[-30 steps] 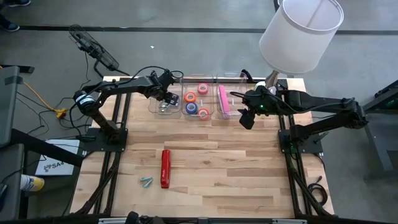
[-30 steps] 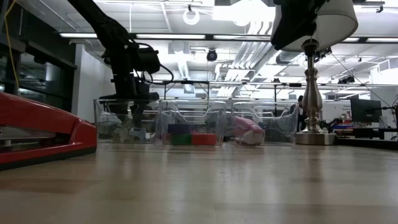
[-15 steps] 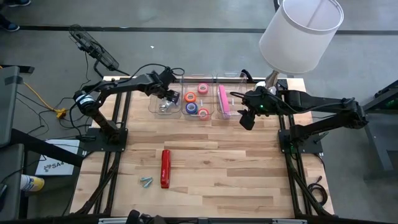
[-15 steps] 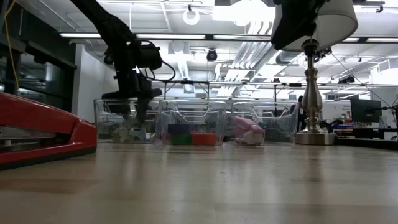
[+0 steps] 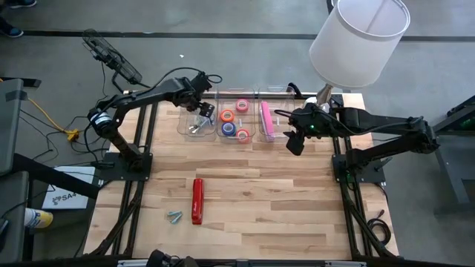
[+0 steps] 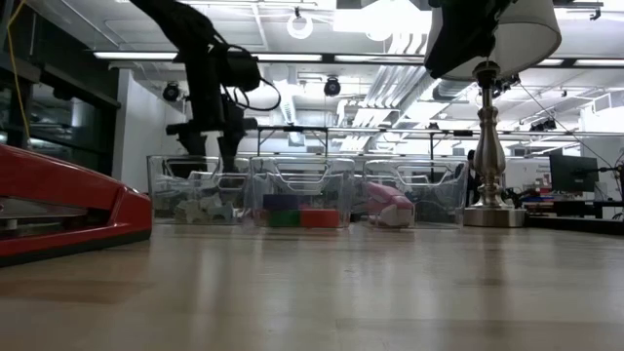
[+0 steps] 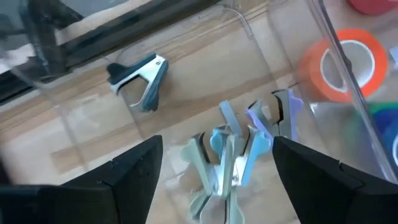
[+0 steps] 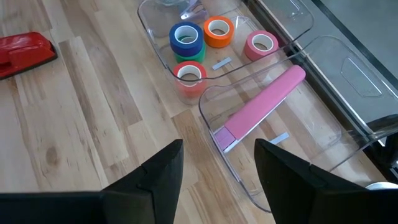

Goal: Pick and place Stapler, Stapler remover, tape
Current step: Put the blue staple remover into the left transparent bin

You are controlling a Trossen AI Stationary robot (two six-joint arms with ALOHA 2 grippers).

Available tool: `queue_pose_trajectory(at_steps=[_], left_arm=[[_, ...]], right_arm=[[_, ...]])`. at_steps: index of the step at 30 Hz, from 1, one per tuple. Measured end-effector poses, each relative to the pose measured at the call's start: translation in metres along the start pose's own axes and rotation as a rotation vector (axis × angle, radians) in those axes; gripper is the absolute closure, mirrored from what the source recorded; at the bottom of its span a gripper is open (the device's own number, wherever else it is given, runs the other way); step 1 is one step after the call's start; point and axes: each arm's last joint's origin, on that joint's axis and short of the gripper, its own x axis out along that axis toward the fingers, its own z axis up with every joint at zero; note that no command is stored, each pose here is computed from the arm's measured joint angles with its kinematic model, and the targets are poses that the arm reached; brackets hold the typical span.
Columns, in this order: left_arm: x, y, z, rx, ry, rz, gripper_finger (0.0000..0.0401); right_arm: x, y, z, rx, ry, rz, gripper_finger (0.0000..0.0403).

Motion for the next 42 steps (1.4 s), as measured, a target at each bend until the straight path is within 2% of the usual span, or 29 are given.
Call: queue_pose_trajectory(at_steps=[9, 14, 21, 32, 37, 42], left_arm=[[-0.039, 0.004, 0.009, 0.082, 0.112, 0.040, 0.0123], [-0.056, 0.007, 0.002, 0.142, 0.173, 0.014, 0.0130], [-0.087, 0.002, -0.026, 0.224, 0.249, 0.009, 0.0130], [-0.140, -0.021, -0.080, 0.276, 0.245, -0.040, 0.0130], [-0.157, -0.030, -0.104, 0.311, 0.257, -0.069, 0.0130], [-0.166, -0.042, -0.127, 0.326, 0.325, -0.106, 0.0127]], right_arm=[[0.000, 0.000, 0.000, -0.012, 0.005, 0.017, 0.0214], [0.000, 0.000, -0.001, -0.027, 0.009, 0.017, 0.0214], [0.000, -0.001, -0.004, -0.036, 0.039, 0.009, 0.0214], [0.000, -0.001, -0.004, -0.037, 0.042, 0.008, 0.0214], [0.000, -0.001, -0.004, -0.032, 0.041, 0.008, 0.0214], [0.000, -0.001, -0.004, -0.021, 0.041, 0.008, 0.0214]])
